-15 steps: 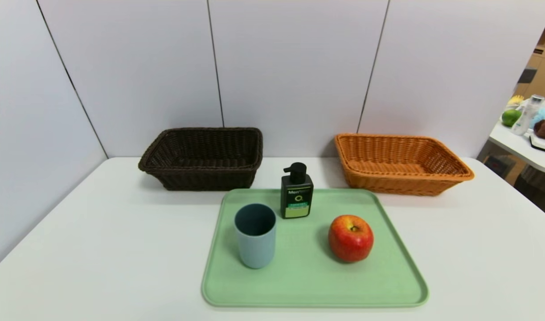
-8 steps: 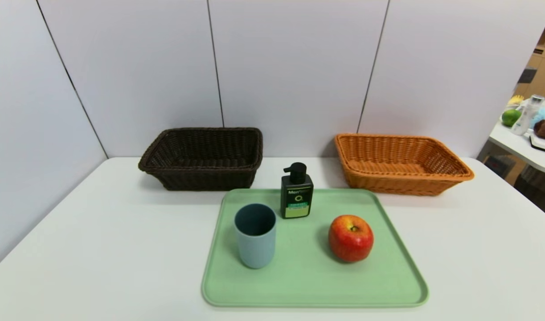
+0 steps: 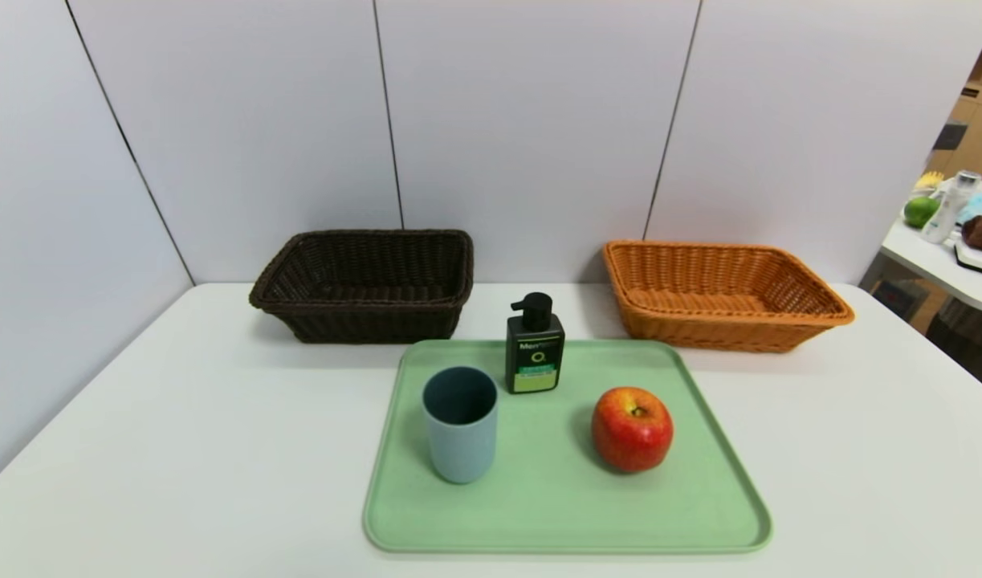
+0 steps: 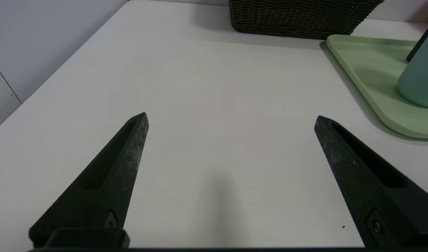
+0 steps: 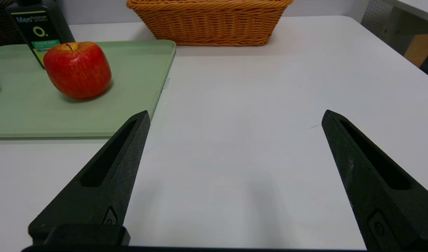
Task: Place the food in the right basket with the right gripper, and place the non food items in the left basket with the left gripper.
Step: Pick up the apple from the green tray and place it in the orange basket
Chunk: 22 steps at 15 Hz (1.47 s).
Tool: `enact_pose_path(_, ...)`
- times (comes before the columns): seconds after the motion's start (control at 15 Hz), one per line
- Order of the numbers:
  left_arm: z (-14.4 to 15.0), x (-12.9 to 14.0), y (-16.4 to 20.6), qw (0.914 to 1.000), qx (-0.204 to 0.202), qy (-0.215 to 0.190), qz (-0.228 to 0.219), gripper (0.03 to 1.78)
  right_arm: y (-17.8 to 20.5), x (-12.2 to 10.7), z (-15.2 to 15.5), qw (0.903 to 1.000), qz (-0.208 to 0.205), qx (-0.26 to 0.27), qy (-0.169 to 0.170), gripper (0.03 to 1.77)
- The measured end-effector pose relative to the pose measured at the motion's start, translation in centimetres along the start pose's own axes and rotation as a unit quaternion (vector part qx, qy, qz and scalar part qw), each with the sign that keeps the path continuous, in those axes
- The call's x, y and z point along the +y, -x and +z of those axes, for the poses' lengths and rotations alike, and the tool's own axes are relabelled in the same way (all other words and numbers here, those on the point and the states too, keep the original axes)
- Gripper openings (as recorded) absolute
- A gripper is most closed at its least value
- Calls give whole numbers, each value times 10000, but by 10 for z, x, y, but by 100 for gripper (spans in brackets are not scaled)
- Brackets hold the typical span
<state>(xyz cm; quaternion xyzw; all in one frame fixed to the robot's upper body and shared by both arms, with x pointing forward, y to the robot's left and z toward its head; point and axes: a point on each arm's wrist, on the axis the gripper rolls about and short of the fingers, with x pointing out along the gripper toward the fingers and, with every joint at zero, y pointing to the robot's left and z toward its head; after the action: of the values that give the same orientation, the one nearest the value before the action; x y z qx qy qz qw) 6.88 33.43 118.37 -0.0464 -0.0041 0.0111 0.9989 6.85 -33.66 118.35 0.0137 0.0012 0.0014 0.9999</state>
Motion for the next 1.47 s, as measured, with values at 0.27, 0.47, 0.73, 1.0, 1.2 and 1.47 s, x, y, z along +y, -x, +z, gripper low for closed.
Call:
enact_pose_path(0.27, 0, 0, 0, 10000, -2, 2, -4, 169, 0, 0, 0, 10000, 0, -4, 13, 170)
enact_pose_path(0.47, 0, 0, 0, 10000, 1, -50, 8, 169, 0, 0, 0, 10000, 4, -5, 36, 170)
enact_pose_path(0.73, 2, 0, 1, 9997, -11, -240, -24, 169, 1, 0, 4, 9999, 12, -46, 135, 170)
enact_pose_path(1.0, 39, -5, 3, 9991, -145, -284, -293, 169, 8, 2, 36, 9997, 200, -54, 154, 170)
enact_pose_path(1.2, 89, -10, -10, 9988, -185, -292, -336, 169, 6, 4, 73, 9991, 265, -64, 321, 170)
enact_pose_path(1.47, 151, -17, -50, 9985, -271, -297, -358, 169, -11, 5, 127, 9987, 253, -31, 453, 170)
